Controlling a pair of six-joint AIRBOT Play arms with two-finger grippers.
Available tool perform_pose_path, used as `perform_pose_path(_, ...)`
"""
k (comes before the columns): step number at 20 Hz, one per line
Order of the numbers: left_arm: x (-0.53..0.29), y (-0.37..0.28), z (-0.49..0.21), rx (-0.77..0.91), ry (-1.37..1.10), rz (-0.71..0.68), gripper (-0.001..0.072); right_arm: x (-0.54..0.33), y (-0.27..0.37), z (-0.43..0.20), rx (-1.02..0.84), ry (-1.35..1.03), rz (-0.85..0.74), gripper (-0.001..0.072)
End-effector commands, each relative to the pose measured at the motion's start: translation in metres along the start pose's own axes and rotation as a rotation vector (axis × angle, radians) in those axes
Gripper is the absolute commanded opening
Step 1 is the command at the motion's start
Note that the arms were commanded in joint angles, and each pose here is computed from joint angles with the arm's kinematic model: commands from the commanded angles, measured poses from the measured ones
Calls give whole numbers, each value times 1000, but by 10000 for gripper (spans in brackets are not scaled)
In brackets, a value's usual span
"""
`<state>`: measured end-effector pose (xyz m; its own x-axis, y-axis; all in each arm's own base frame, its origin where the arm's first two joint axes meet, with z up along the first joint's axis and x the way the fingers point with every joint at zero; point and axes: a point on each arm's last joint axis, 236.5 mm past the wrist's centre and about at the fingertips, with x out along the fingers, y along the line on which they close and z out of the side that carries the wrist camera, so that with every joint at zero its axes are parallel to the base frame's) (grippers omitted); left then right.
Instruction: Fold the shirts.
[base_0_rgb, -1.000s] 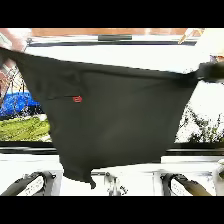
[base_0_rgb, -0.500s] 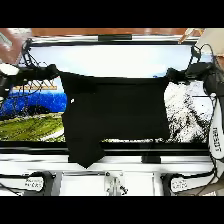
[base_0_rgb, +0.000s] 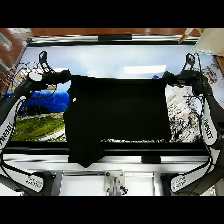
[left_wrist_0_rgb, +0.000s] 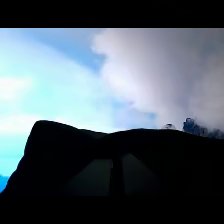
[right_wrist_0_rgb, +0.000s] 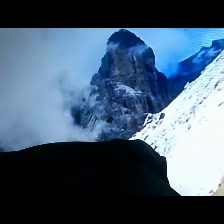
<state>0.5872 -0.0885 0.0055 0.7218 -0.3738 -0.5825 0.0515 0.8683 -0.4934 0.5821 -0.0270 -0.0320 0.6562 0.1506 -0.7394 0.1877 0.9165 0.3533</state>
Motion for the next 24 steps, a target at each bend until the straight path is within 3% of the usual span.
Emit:
perform_pose_path(1, -10, -7, -23, -2, 121, -52, 29, -12, 6, -16, -21, 82, 13, 58)
perform_pose_path(9, -82, -7, -129, 9, 682, -186, 28, -58, -23, -99, -152, 484, -105, 58)
perform_pose_path(17, -77, 14, -155, 23, 772, -117, 29, -62, -20, -122, -103, 584, -93, 58)
perform_pose_path(24, -80, 13, -158, 21, 790, -124, 29, -56, -36, -108, -124, 523, -157, 59)
